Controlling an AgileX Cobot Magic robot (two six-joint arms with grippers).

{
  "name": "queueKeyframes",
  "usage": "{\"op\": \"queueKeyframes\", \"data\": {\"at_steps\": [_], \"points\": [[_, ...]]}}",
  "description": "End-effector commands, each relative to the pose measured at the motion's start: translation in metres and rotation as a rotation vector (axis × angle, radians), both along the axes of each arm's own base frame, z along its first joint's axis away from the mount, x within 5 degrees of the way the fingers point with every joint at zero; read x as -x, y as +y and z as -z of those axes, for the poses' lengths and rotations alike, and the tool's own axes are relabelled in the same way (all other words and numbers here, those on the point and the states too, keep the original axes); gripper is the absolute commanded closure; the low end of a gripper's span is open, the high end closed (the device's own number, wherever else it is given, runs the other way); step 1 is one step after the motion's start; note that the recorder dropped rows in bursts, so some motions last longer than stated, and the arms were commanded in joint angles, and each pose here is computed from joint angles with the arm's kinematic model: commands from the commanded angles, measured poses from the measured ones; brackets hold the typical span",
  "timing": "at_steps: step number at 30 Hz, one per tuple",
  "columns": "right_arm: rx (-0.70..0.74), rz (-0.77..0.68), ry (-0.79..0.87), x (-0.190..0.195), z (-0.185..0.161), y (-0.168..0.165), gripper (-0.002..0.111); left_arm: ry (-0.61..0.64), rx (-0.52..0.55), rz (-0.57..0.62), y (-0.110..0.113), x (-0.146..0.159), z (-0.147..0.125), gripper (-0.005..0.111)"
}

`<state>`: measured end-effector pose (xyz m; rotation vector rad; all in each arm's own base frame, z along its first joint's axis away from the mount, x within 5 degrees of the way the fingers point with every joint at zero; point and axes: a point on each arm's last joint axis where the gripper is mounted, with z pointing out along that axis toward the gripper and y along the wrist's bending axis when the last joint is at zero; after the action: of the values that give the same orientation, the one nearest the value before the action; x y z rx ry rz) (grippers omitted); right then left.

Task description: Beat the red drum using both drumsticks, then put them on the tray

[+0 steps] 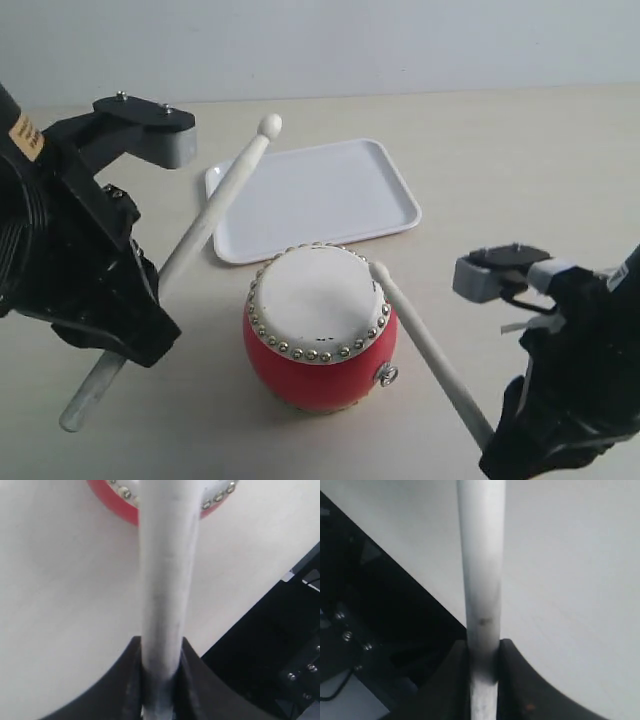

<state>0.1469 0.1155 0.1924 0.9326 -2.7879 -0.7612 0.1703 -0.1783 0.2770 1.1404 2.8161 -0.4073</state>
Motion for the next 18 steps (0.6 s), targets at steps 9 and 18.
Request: {"op": "queueKeyframes", "data": {"at_steps": [9, 18], "points": [[-0.243, 0.075, -0.353, 0.011, -0.101, 0.000, 0.108, 0.334, -0.138, 0.130, -0.015, 0.000, 0.095, 0.107], [-0.085, 0.017, -0.113, -0.010, -0.037, 0.007, 0.108, 0.143, -0.179, 0.091, -0.013, -0.017, 0.047, 0.107]]}}
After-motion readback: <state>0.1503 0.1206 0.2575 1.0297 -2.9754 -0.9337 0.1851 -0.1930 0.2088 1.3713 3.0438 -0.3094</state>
